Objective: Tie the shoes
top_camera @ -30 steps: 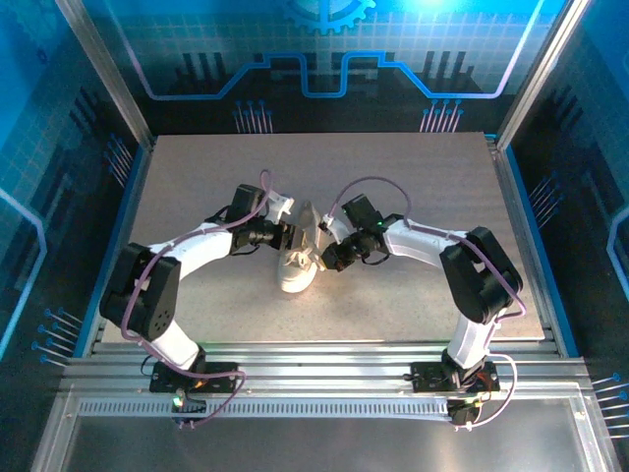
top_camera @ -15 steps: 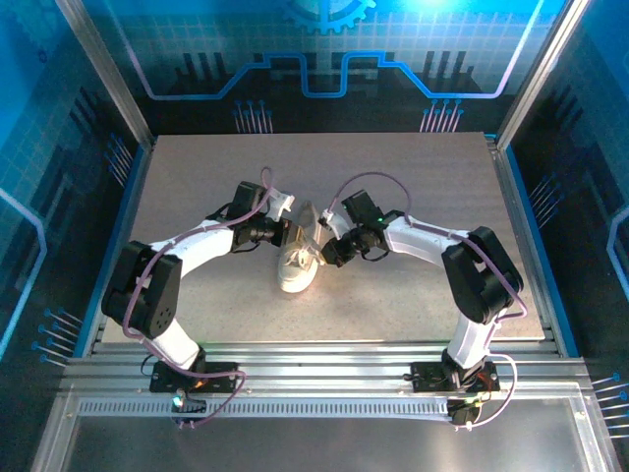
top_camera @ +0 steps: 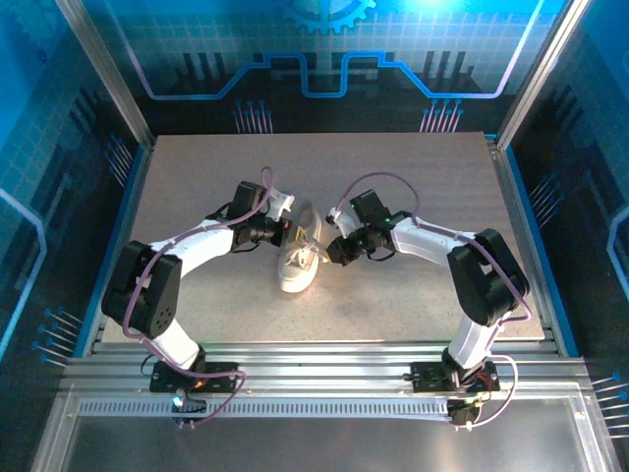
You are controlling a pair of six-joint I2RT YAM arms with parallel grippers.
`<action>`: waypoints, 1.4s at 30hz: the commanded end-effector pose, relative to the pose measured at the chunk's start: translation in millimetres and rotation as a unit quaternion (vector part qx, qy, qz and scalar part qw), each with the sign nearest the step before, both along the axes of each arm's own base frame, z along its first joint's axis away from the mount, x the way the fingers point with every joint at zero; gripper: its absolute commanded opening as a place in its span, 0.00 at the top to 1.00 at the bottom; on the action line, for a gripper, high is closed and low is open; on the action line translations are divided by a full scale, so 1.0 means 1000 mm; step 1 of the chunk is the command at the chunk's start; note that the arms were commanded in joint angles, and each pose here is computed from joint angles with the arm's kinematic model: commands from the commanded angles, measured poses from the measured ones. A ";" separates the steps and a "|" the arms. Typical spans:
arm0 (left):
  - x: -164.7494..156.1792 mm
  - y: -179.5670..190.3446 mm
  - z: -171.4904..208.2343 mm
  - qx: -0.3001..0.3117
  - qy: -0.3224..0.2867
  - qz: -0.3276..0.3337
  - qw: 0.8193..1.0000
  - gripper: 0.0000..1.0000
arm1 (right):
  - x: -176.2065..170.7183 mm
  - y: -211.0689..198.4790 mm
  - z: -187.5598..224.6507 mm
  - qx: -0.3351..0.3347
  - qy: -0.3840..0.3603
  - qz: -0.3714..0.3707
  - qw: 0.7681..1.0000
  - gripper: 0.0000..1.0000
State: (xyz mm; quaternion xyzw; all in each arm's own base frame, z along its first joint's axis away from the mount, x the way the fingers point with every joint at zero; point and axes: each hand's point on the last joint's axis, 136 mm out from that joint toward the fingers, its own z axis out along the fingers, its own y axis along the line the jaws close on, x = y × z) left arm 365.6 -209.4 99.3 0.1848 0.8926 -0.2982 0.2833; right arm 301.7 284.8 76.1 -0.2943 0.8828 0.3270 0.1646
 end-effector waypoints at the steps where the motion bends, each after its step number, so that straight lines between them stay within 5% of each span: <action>1: 0.003 -0.003 0.016 -0.006 -0.016 -0.015 1.000 0.98 | -0.004 0.009 0.012 0.036 0.006 0.024 0.999 0.97; 7: 0.002 -0.003 0.013 -0.002 -0.009 -0.018 1.000 0.99 | 0.002 0.010 0.018 0.027 -0.003 0.032 0.999 0.88; 16: 0.001 -0.004 0.013 -0.002 -0.010 -0.021 1.000 0.99 | 0.005 0.005 0.016 0.003 -0.008 0.031 0.999 1.00; 33: -0.010 -0.008 0.022 -0.017 -0.009 -0.035 0.999 0.97 | 0.012 -0.024 -0.033 -0.080 0.031 0.002 0.996 1.00; 42: -0.020 -0.004 0.027 -0.017 -0.023 -0.035 0.999 0.72 | 0.011 -0.030 -0.045 -0.099 0.044 0.002 0.994 1.00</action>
